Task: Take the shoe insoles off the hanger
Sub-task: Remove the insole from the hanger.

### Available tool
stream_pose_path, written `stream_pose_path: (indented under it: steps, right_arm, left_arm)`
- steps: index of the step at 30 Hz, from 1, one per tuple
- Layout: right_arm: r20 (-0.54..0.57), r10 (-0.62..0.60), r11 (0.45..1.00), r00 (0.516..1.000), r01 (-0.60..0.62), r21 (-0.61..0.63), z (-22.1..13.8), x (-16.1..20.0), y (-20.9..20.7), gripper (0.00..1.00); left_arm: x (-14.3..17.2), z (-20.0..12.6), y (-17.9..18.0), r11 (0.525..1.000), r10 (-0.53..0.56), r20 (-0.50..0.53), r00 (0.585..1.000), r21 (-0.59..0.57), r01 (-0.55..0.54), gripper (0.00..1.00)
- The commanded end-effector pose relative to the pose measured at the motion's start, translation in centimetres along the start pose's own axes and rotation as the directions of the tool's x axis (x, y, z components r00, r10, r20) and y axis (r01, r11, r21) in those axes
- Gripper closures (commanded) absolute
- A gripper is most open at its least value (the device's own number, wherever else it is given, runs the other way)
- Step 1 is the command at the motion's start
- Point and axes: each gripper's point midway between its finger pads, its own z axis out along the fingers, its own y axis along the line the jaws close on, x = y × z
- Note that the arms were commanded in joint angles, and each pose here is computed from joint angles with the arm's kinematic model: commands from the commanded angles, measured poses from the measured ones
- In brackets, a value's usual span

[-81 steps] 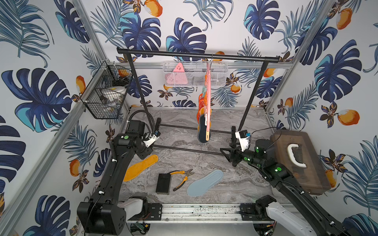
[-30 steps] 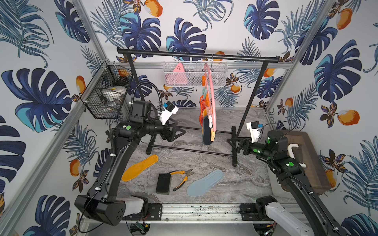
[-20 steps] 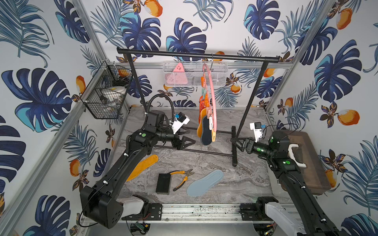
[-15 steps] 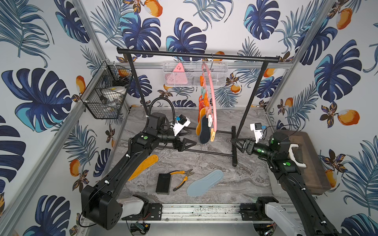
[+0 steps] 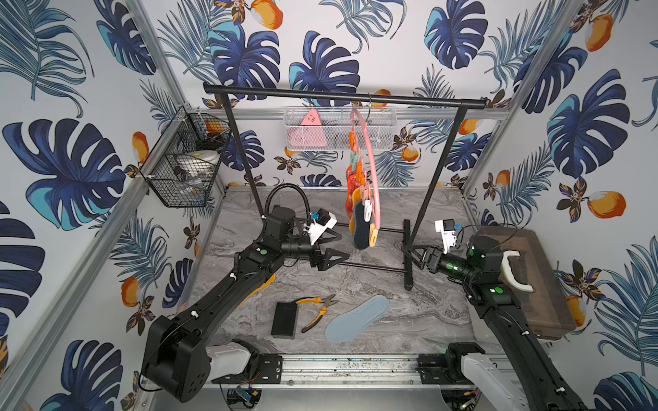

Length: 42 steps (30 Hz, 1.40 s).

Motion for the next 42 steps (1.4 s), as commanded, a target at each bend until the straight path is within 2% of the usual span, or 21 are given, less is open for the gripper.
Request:
stream_pose_path:
  steps: [1,9,17,22,25,32,34,42]
  right_arm:
    - [0.017,-0.013,1.000,1.000,0.013,0.009,0.0,-0.2,-0.2,0.11]
    - [0.029,-0.030,0.999,0.999,0.030,0.027,-0.3,-0.8,0.2,0.11]
    - [0.039,-0.028,0.999,0.999,0.027,0.024,-0.3,-1.1,0.2,0.11]
    - [0.047,-0.029,0.999,0.998,0.028,0.022,-0.3,-1.2,0.2,0.11]
    - [0.048,-0.027,0.999,0.998,0.026,0.021,-0.2,-1.3,0.2,0.11]
    - [0.058,-0.025,1.000,0.998,0.024,0.018,-0.2,-1.7,0.3,0.11]
    - [0.059,-0.023,1.000,0.998,0.022,0.018,-0.2,-1.8,0.3,0.11]
    - [0.061,-0.009,1.000,0.998,0.009,0.008,-0.2,-1.7,0.4,0.11]
  left_arm:
    - [-1.3,0.5,0.1,0.999,0.042,0.053,0.998,0.004,-0.042,0.15]
    - [-0.8,2.4,1.8,0.995,0.082,0.044,0.996,-0.054,-0.079,0.16]
    - [-1.6,3.4,5.0,0.977,0.136,0.064,0.989,-0.174,-0.123,0.17]
    - [-2.1,4.0,6.2,0.967,0.166,0.073,0.983,-0.208,-0.147,0.19]
    - [-2.0,4.5,6.8,0.964,0.173,0.063,0.983,-0.213,-0.156,0.26]
    - [-2.4,5.7,6.5,0.976,0.167,0.061,0.984,-0.152,-0.156,0.64]
    - [-2.6,5.9,6.5,0.977,0.164,0.066,0.984,-0.150,-0.153,0.65]
    - [-2.5,7.1,7.9,0.974,0.148,0.052,0.988,-0.181,-0.137,0.61]
